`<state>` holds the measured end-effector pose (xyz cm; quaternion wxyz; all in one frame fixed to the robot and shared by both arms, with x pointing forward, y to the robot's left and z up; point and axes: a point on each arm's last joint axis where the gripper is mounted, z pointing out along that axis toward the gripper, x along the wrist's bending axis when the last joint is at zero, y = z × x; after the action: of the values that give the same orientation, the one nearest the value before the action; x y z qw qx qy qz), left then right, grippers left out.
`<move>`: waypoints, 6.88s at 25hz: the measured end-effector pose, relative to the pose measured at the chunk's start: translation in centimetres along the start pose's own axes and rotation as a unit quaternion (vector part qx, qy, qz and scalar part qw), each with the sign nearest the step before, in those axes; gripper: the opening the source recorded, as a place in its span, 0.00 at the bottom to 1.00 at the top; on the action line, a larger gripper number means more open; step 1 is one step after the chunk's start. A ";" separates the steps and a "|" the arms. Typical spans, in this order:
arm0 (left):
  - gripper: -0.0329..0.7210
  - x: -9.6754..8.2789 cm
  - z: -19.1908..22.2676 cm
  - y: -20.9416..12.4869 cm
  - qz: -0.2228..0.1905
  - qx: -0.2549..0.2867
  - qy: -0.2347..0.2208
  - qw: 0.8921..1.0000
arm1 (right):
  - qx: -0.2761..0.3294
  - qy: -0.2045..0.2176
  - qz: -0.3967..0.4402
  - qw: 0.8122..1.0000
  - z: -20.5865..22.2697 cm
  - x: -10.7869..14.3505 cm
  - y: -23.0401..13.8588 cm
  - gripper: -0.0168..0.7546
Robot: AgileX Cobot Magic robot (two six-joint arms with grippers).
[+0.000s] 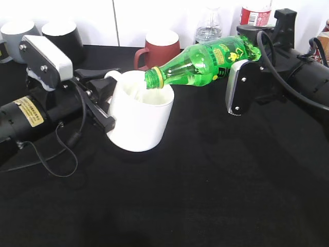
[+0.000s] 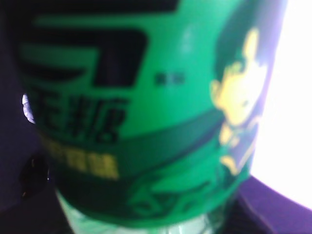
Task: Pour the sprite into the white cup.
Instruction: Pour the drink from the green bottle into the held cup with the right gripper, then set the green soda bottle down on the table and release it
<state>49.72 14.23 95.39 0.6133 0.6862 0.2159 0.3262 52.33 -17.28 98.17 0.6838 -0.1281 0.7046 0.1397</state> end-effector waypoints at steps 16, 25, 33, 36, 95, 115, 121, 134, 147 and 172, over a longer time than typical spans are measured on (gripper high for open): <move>0.09 0.0 0.0 0.0 0.002 0.002 -0.001 1.000 | -0.002 -0.007 -0.012 1.000 0.2 -0.3 0.0 0.55; 0.09 0.0 0.0 -0.1 0.002 0.004 -0.001 1.000 | -0.009 -0.006 -0.025 1.000 0.3 -0.3 0.2 0.55; 0.09 0.0 0.0 -0.1 0.003 0.004 -0.001 1.000 | -0.010 -0.005 -0.027 1.000 0.3 -0.3 0.2 0.55; 0.09 0.0 0.0 -0.1 0.003 0.005 -0.002 1.000 | -0.010 -0.006 -0.027 1.000 0.3 -0.4 0.2 0.55; 0.09 17.0 10.6 -8.5 -0.071 -0.011 0.280 0.957 | 0.062 -0.127 0.727 0.672 0.9 1.2 -2.4 0.55; 0.41 16.6 11.4 -10.4 -0.084 0.016 0.255 0.963 | 0.068 -0.121 0.726 0.673 1.0 1.6 -2.4 0.55; 0.41 14.5 6.9 -6.5 -0.086 0.020 0.254 0.963 | 0.095 -0.142 0.722 0.670 0.8 1.7 -3.2 0.55; 0.41 9.8 -1.7 3.9 -0.090 0.052 0.236 0.966 | 0.195 -0.157 0.697 0.672 7.0 7.4 -11.7 0.55; 0.41 9.8 -1.7 3.9 -0.090 0.053 0.235 0.966 | 0.186 -0.161 0.700 0.671 10.5 10.0 -13.9 0.55; 0.41 9.5 -2.5 4.8 -0.097 0.086 0.233 0.964 | 0.187 -0.130 0.695 0.681 3.1 7.7 -11.6 0.83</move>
<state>54.03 21.90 101.91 0.5130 0.6171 0.4461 0.3962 59.26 -26.78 90.10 0.4843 0.5488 0.5067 0.4556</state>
